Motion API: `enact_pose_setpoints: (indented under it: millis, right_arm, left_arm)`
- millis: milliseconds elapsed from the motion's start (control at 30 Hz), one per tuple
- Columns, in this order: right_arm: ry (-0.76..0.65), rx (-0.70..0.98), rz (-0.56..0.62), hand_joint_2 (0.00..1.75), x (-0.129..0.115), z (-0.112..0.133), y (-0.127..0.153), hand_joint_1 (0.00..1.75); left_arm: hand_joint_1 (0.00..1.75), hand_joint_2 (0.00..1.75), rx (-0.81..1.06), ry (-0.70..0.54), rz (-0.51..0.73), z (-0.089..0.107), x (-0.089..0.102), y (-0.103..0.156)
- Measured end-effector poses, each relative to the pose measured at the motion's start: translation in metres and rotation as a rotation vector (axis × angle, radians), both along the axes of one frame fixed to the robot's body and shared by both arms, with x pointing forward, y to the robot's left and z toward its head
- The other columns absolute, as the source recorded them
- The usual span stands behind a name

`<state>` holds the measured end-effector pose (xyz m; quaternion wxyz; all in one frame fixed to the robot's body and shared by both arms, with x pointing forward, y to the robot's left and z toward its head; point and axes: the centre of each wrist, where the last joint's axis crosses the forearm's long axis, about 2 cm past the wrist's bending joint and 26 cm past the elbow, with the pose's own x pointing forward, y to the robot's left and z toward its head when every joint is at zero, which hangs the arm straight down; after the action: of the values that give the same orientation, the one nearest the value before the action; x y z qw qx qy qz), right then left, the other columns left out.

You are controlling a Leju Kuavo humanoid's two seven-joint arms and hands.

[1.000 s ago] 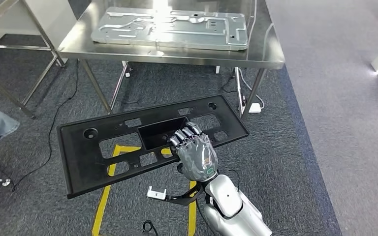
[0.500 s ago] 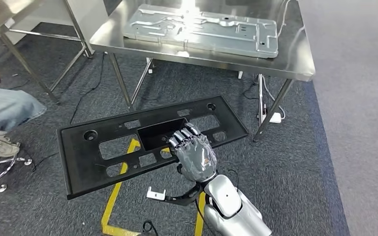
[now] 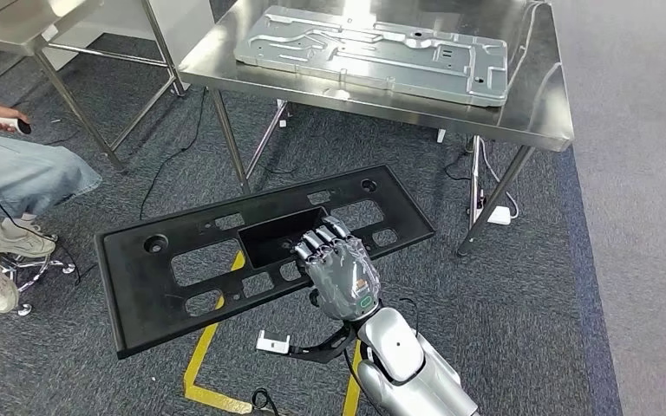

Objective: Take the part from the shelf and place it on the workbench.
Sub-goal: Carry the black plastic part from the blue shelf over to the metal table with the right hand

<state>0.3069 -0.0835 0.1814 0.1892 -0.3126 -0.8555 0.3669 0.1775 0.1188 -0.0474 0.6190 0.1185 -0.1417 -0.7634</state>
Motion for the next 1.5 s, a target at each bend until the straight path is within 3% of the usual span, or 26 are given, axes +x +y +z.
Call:
enact_pose_setpoints:
  millis: [1500]
  right_arm:
    - [-0.015,-0.005,0.015,1.75,0.0007,0.0016,0.0026,1.75]
  left_arm:
    - [0.0,1.75,-0.001,0.025,-0.015,-0.0001,-0.0023,-0.0023]
